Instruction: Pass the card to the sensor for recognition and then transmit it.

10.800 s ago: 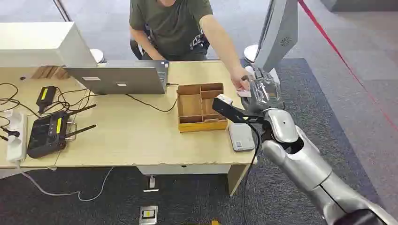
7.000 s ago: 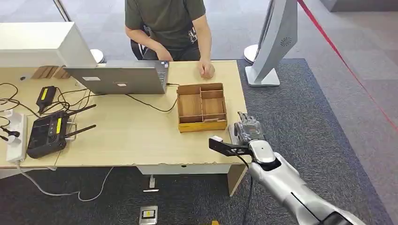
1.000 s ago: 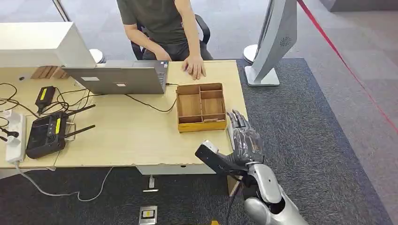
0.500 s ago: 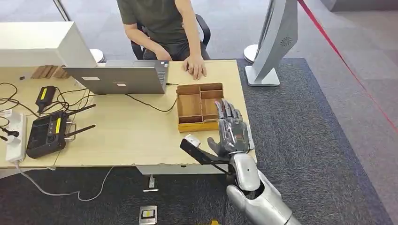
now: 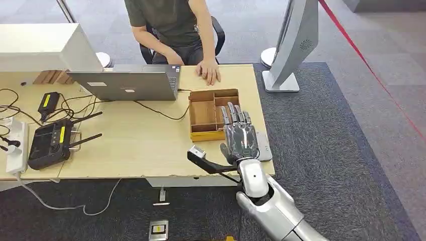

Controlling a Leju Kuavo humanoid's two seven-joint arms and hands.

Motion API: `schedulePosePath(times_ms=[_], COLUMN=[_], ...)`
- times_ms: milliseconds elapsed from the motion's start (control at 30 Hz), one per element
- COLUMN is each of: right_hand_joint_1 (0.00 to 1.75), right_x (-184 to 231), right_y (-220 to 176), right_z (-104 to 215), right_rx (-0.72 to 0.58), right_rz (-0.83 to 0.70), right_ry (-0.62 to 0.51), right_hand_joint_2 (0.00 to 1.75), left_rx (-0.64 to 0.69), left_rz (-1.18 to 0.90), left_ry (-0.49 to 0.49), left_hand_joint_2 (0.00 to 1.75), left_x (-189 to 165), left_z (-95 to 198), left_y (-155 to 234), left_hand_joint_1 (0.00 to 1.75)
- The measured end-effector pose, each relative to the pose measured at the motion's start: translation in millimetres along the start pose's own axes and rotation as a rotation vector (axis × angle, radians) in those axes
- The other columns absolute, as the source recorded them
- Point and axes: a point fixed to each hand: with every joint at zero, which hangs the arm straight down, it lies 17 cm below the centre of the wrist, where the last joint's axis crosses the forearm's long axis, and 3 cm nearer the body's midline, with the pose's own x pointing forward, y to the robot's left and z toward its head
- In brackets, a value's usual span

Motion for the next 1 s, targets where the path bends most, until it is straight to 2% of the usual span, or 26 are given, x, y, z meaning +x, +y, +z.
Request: schedulePosePath(times_ms=[200,1000], right_hand_joint_1=[0.00,0.00], right_x=[-4,-13], right_y=[17,41], right_z=[-6,-27], right_rx=[0.051,0.116], right_rz=[0.014,0.094], right_ry=[0.013,0.022], right_hand_joint_2=[1.75,1.75], left_rx=[-0.005,0.013], left_rz=[-0.003,0.005], left_ry=[0.003,0.013], left_hand_joint_2=[0.00,0.00], left_x=[-1,-3], left_z=[0,0], left_y=[-1,3], left_hand_joint_1=[0.00,0.00])
